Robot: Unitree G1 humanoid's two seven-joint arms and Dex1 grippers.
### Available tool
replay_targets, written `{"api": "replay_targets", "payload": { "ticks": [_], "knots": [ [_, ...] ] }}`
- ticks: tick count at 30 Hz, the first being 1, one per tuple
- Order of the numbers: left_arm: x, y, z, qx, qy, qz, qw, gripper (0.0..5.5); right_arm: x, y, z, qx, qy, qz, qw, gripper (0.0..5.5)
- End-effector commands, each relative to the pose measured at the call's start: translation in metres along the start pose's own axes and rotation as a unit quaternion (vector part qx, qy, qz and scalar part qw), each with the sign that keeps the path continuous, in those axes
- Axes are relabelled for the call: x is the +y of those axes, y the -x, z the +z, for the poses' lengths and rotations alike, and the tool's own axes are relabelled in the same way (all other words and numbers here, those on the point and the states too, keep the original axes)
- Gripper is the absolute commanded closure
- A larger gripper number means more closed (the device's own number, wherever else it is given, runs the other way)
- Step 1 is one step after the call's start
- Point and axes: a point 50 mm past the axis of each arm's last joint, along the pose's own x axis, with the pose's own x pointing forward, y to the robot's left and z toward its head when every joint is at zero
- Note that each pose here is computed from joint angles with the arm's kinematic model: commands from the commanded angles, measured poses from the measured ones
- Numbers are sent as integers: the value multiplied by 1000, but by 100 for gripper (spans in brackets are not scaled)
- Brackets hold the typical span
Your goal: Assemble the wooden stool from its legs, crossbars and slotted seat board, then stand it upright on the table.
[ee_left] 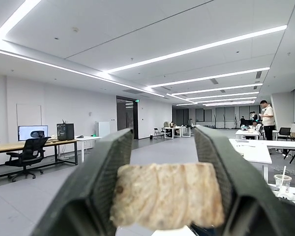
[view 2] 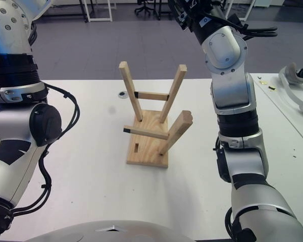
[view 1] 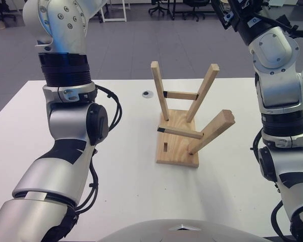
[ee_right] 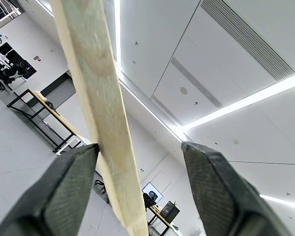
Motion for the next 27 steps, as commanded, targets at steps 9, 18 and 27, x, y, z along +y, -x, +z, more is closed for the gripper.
{"api": "replay_targets", "payload": {
  "ticks": [9, 18, 27],
  "knots": [
    [-15, 3, -10, 28, 19, -41, 999, 347, 4, -1, -6, 33, 27, 27, 999, 295],
    [-13, 3, -10, 31, 11, -31, 999, 347, 7, 2, -6, 37, 16, 29, 999, 399],
    [-10, 6, -11, 16, 4, -27, 1000, 258, 7, 3, -8, 39, -1, 22, 999, 448]
  ]
}}
